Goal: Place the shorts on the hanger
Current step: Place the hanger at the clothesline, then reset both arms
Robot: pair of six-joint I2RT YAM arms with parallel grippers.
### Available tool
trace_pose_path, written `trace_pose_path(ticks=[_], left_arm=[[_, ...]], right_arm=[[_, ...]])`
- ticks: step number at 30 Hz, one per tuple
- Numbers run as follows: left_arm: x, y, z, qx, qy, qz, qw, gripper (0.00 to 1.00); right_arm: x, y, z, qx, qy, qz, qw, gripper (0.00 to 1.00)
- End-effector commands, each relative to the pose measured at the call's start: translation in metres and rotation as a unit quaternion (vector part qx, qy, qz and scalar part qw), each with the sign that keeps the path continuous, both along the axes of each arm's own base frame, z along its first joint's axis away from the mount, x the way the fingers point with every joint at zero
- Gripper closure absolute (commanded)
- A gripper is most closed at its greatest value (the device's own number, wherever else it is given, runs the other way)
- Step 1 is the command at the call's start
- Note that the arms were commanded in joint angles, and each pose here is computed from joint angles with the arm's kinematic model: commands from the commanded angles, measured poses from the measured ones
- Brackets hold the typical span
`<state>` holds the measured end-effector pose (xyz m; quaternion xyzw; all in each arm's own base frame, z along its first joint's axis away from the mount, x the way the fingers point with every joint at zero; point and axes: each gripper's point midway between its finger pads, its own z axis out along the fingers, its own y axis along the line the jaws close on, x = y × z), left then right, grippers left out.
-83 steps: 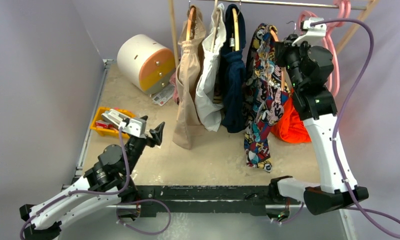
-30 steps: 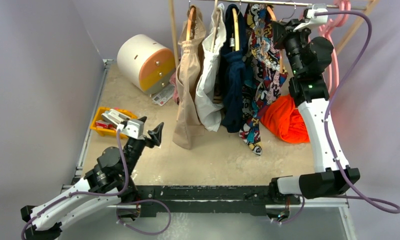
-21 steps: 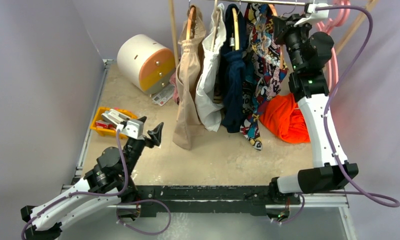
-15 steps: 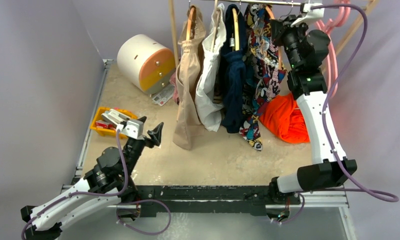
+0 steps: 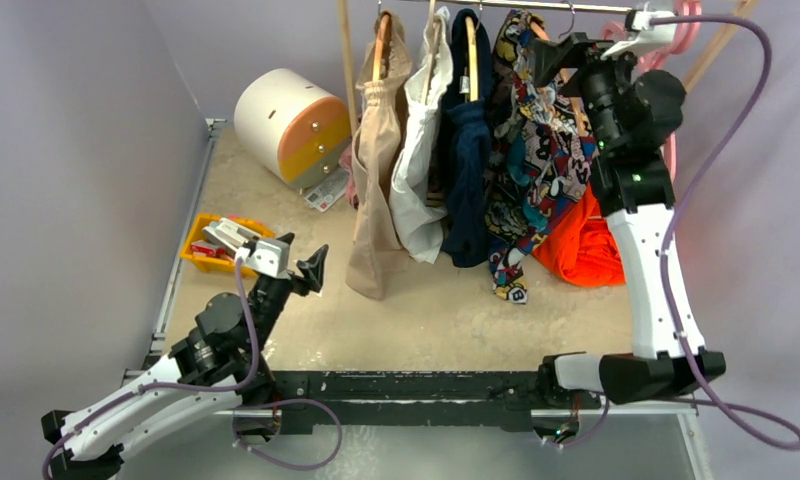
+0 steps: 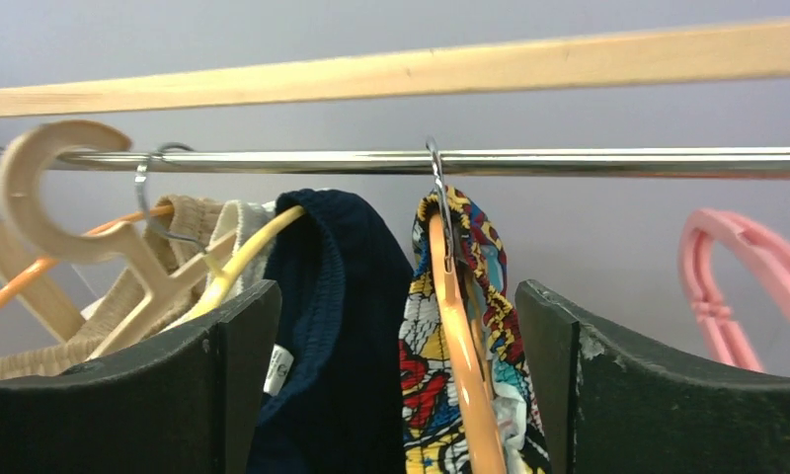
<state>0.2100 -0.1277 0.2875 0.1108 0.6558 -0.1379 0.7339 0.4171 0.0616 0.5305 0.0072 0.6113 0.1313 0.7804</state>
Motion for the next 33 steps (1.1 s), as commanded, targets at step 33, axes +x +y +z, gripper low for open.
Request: trace_pose_path(ticks=[33], left_arm=[[0.013,0.085,-0.014,-0.076,0.123,0.351,0.925,0.23]], right_arm=[[-0.192,-0.046,-0.112,0.109,0.050,-0.085,0.989,0.01]])
